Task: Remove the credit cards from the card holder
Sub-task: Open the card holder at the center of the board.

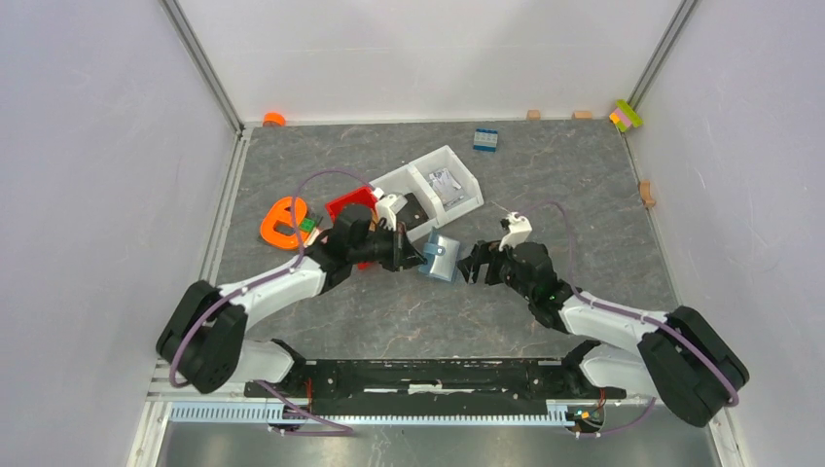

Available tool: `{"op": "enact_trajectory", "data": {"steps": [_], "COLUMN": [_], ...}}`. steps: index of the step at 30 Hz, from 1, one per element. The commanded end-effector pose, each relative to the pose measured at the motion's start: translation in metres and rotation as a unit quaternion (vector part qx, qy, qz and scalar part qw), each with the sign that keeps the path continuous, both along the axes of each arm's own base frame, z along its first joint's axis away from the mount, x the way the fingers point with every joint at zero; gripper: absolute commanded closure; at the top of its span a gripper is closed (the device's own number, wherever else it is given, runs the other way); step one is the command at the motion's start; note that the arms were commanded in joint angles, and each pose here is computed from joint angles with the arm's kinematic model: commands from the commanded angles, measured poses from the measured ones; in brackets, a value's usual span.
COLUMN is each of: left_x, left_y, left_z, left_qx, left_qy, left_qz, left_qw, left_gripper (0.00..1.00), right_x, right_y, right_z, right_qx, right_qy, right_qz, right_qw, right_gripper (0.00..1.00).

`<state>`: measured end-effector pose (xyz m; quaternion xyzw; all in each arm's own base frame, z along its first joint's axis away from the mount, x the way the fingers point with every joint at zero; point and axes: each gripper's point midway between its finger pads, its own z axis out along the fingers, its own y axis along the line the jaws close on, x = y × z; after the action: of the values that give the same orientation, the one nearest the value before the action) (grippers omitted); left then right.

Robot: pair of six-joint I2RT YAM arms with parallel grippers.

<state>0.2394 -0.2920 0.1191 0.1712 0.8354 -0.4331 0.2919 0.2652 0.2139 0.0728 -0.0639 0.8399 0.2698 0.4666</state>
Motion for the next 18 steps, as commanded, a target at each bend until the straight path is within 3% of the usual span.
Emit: {"op": "enact_trajectory", "data": {"steps": [1,7,18], "left_x": [0.006,-0.002,-0.019], "left_y": [-0.002,0.002,0.008], "left_z": [0.057,0.079,0.11], "left_qx": [-0.091,-0.128,-0.176], "left_qy": [-0.073,-0.11,-0.161], "left_qz": [0.007,0.003,-0.013], "left_qw": [0.993,0.986,0.971], "left_gripper": [0.96,0.96,0.93], "right_x": [0.002,-0.008,-0.01], "right_y": [-0.006,-0.01,-0.015], "right_z": [0.031,0.056,0.06], "right_qx": [0.078,0.127,0.145], "right_qy": [-0.055,-0.111,-0.122], "right_qz": [-0.014,0.005,-0.002], "right_qw": [0.995,0.986,0.982], "right_gripper": [0.07,0.08,0.13]}}
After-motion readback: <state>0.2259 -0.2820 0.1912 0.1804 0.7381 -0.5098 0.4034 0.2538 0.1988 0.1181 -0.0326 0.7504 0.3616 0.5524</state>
